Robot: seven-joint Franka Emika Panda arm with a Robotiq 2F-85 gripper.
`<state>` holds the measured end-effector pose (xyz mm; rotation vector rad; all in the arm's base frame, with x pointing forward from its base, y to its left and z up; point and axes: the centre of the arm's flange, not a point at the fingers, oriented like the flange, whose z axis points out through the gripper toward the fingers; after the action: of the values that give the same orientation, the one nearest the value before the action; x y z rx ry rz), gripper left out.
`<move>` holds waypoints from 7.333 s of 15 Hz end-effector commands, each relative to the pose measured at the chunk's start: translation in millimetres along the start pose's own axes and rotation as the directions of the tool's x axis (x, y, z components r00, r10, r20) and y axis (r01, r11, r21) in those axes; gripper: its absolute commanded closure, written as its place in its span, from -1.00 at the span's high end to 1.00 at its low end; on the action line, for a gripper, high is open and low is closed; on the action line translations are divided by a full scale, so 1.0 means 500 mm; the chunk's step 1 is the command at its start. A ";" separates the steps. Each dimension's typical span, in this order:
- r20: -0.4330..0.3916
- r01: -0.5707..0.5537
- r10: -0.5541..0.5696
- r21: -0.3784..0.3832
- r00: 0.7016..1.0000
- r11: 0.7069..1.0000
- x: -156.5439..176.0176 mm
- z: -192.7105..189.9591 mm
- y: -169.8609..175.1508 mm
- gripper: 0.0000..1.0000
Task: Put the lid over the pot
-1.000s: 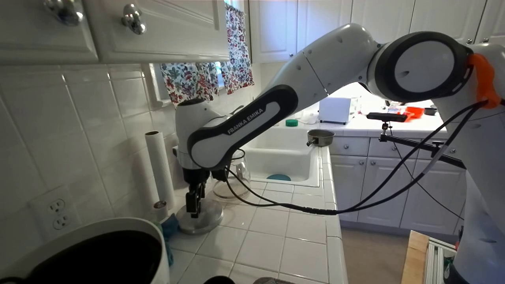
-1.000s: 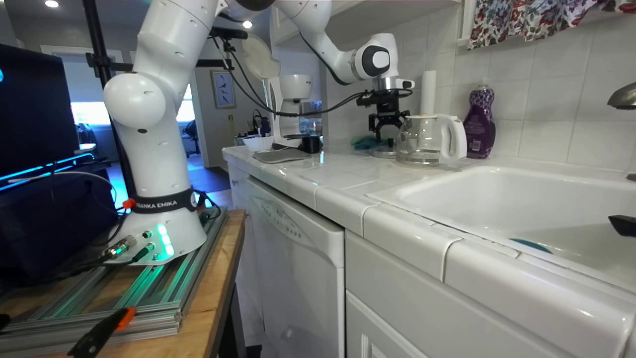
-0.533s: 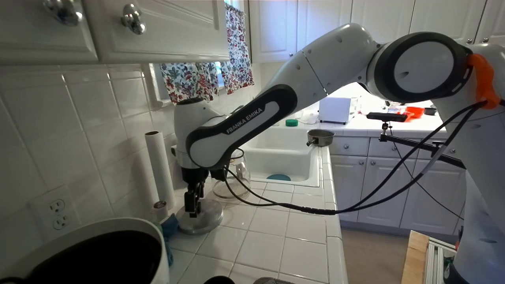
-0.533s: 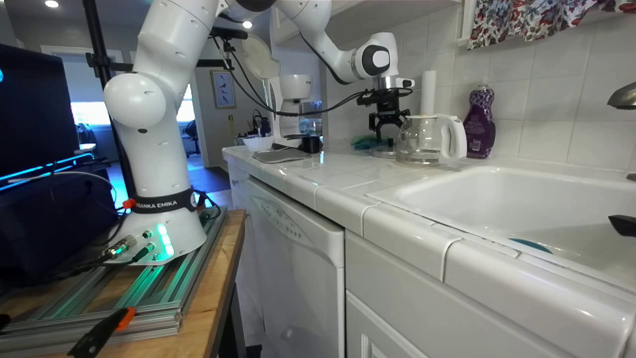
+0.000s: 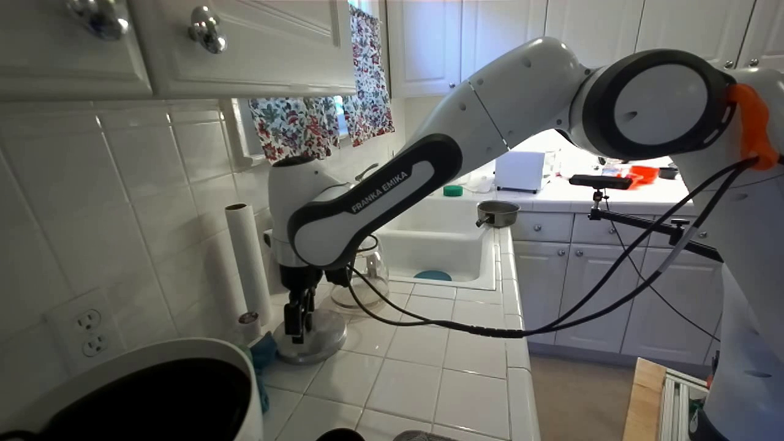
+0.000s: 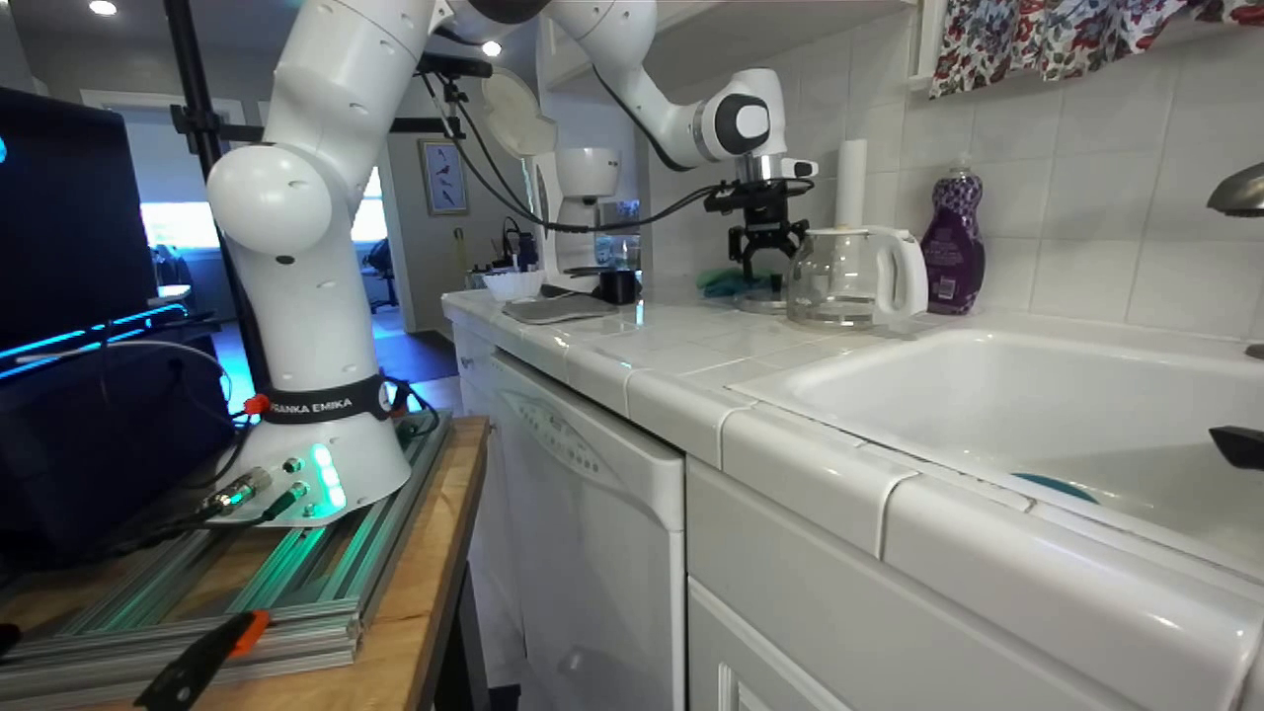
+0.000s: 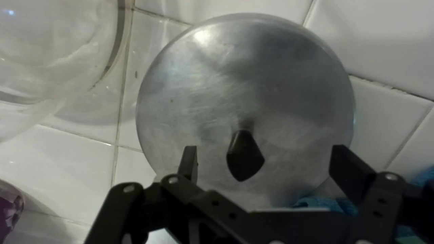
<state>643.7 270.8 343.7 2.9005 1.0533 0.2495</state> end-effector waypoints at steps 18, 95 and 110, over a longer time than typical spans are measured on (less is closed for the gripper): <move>-0.110 -0.188 0.172 -0.148 0.979 0.971 -0.061 0.001 -0.067 1.00; -0.590 -0.716 0.455 -0.340 0.667 0.609 -0.414 -0.168 -0.421 -0.87; -0.753 -0.898 0.503 -0.277 0.424 0.343 -0.592 -0.264 -0.374 -0.48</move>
<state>279.6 222.8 415.6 2.3463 -0.5195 1.2696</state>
